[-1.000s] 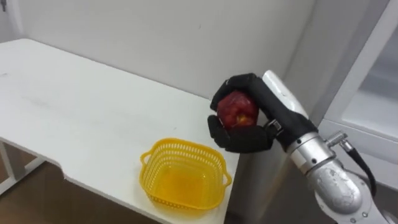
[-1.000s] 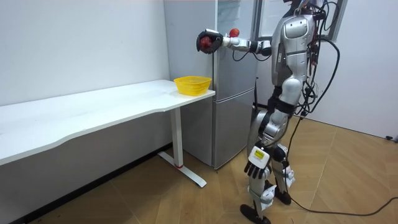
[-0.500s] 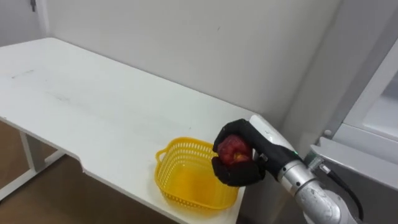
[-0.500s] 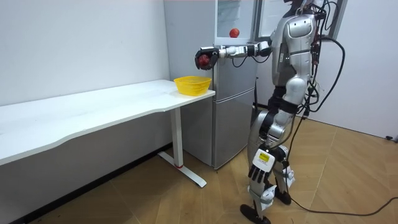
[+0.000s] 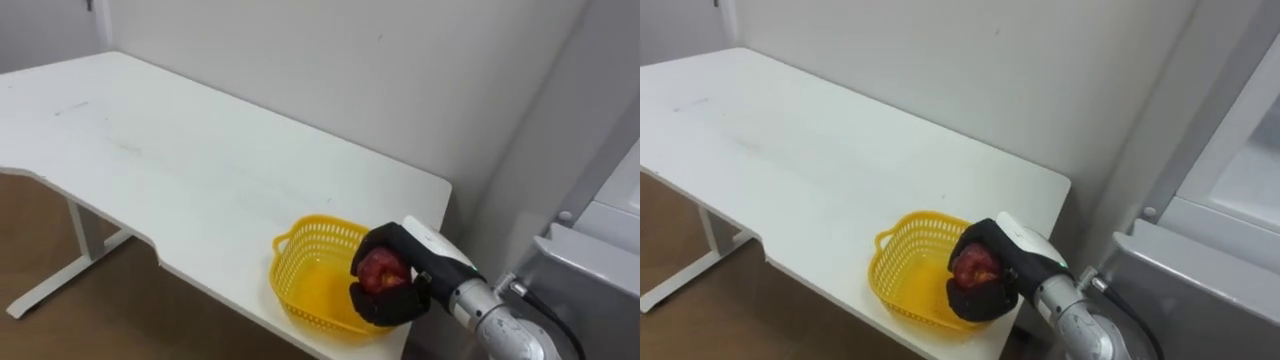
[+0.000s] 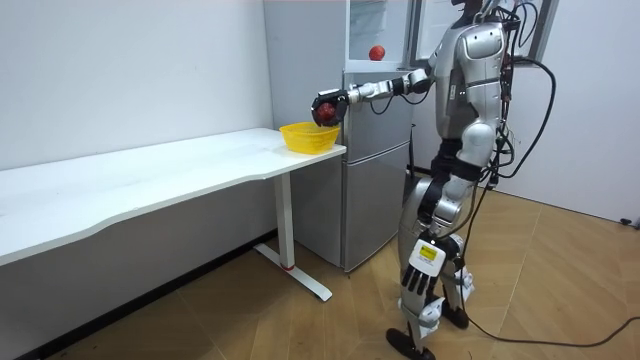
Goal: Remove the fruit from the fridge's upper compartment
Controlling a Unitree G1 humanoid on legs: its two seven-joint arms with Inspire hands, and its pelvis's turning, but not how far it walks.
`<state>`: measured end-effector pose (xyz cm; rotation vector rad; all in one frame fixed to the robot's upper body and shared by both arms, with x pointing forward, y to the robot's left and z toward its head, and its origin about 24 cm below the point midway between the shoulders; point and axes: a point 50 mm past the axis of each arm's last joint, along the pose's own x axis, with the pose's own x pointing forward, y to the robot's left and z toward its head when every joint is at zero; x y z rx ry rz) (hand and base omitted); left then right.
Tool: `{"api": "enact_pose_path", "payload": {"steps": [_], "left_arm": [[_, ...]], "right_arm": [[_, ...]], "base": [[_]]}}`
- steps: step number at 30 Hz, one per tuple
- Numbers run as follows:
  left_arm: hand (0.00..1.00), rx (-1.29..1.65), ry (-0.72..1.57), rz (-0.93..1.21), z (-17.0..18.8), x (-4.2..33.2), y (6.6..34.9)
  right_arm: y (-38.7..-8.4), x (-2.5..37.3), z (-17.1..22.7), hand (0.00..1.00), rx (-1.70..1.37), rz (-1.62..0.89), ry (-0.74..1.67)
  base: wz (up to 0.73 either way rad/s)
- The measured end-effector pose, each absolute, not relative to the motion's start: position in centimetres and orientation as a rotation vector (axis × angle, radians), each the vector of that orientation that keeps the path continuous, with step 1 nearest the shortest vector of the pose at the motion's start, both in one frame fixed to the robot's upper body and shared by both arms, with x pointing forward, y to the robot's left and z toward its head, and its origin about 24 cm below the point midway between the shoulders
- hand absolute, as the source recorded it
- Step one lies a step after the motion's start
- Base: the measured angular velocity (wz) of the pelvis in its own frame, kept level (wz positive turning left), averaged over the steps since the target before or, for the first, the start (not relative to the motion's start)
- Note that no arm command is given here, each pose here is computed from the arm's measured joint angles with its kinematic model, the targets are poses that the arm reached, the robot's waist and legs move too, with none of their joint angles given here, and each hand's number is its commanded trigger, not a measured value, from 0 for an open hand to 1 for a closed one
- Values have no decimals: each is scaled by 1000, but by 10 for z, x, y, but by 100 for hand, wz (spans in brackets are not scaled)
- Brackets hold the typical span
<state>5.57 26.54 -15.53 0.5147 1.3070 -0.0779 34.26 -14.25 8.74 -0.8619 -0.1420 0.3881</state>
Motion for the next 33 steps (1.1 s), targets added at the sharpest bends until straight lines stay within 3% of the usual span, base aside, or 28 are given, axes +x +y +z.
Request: {"api": "enact_pose_path", "payload": {"steps": [8,9,11,33], "left_arm": [[0,527,1305,-90,-156,60,264],[0,527,1305,-90,-156,60,264],[0,527,1304,-90,-156,60,264],[0,530,1279,-91,-154,71,264]], "right_arm": [[-144,343,82,100,-861,387,-118],[-144,343,82,71,-861,387,-118],[-144,343,82,0,-861,387,-118],[-144,343,83,0,-858,386,-119]], "base": [[1],[0],[0],[0]]}}
